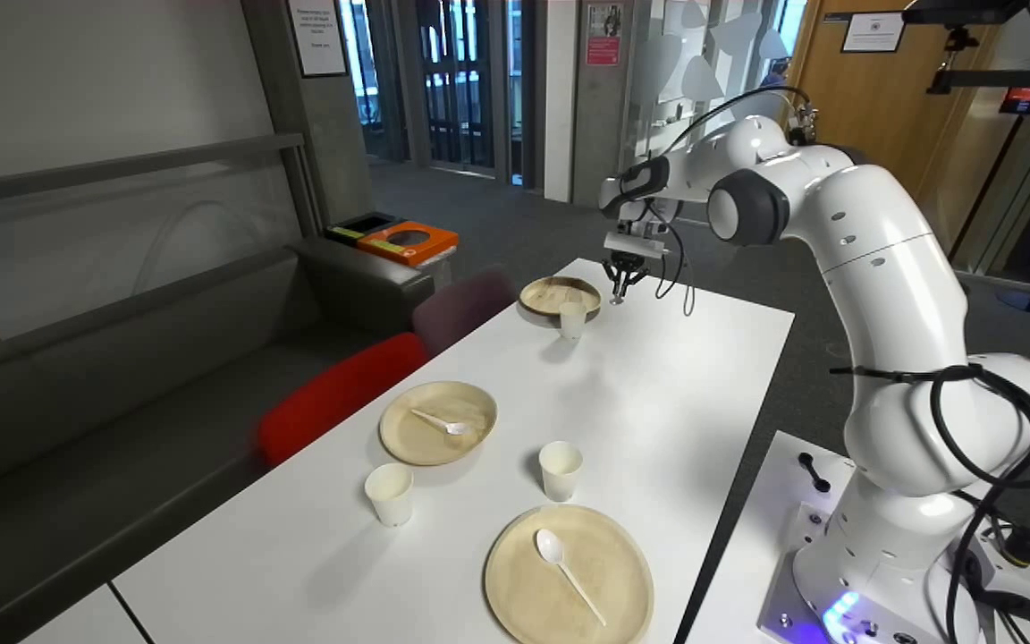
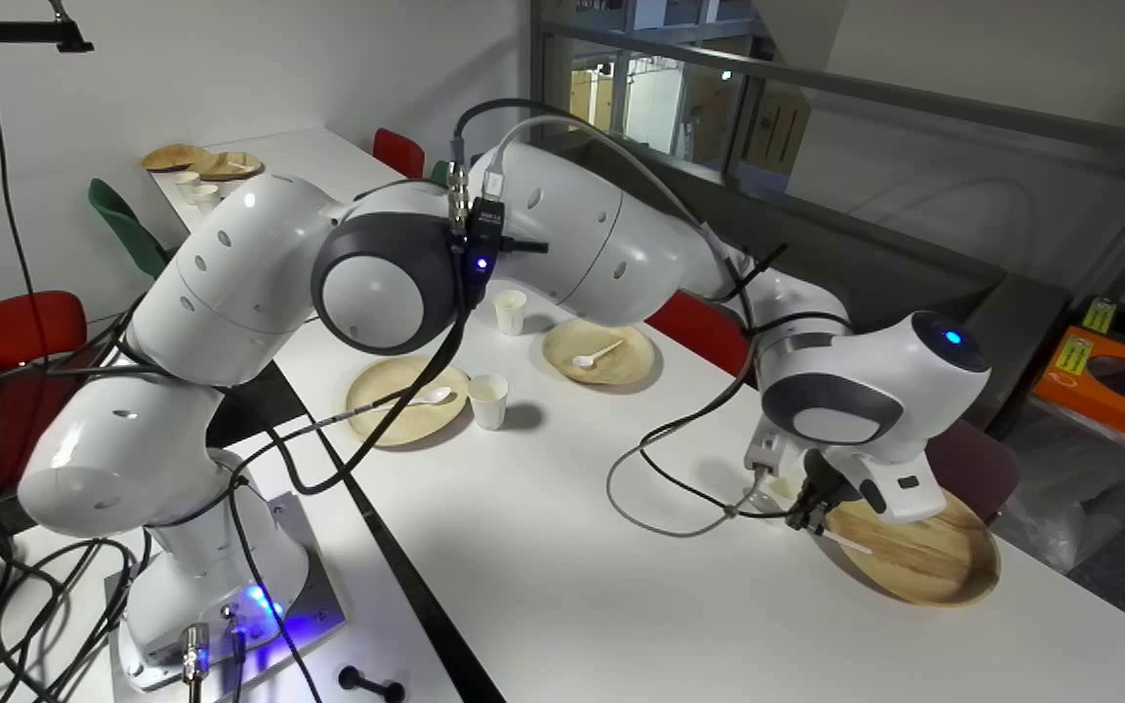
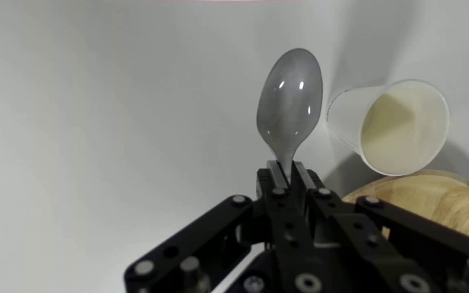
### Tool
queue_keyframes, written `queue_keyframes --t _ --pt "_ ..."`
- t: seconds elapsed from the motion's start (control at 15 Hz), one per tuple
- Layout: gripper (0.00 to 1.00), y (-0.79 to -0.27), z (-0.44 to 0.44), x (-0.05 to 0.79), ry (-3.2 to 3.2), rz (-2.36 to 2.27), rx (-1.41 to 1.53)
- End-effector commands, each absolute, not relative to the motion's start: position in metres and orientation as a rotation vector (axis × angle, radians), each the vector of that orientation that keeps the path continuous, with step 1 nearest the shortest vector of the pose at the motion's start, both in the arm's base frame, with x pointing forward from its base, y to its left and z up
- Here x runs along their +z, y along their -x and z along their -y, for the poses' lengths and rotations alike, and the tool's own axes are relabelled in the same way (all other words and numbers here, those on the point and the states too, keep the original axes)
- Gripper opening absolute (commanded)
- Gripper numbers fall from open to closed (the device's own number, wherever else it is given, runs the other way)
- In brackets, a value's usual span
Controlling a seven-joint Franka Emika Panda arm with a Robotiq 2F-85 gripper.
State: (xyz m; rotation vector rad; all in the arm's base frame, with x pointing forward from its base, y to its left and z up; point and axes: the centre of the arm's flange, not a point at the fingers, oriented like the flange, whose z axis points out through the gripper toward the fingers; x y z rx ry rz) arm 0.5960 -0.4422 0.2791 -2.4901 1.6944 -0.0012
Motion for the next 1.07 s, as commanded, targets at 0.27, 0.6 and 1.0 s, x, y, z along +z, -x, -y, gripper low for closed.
queue_keyframes --t 0.27,0.6,1.0 --pt "0.02 -0.659 0.480 0.329 2.536 -1.620 0.296" --pt "0.02 -0.667 0.492 0.342 2.564 -1.625 0.428" --pt "0.02 -0.673 0.498 0.325 2.428 -1.798 0.392"
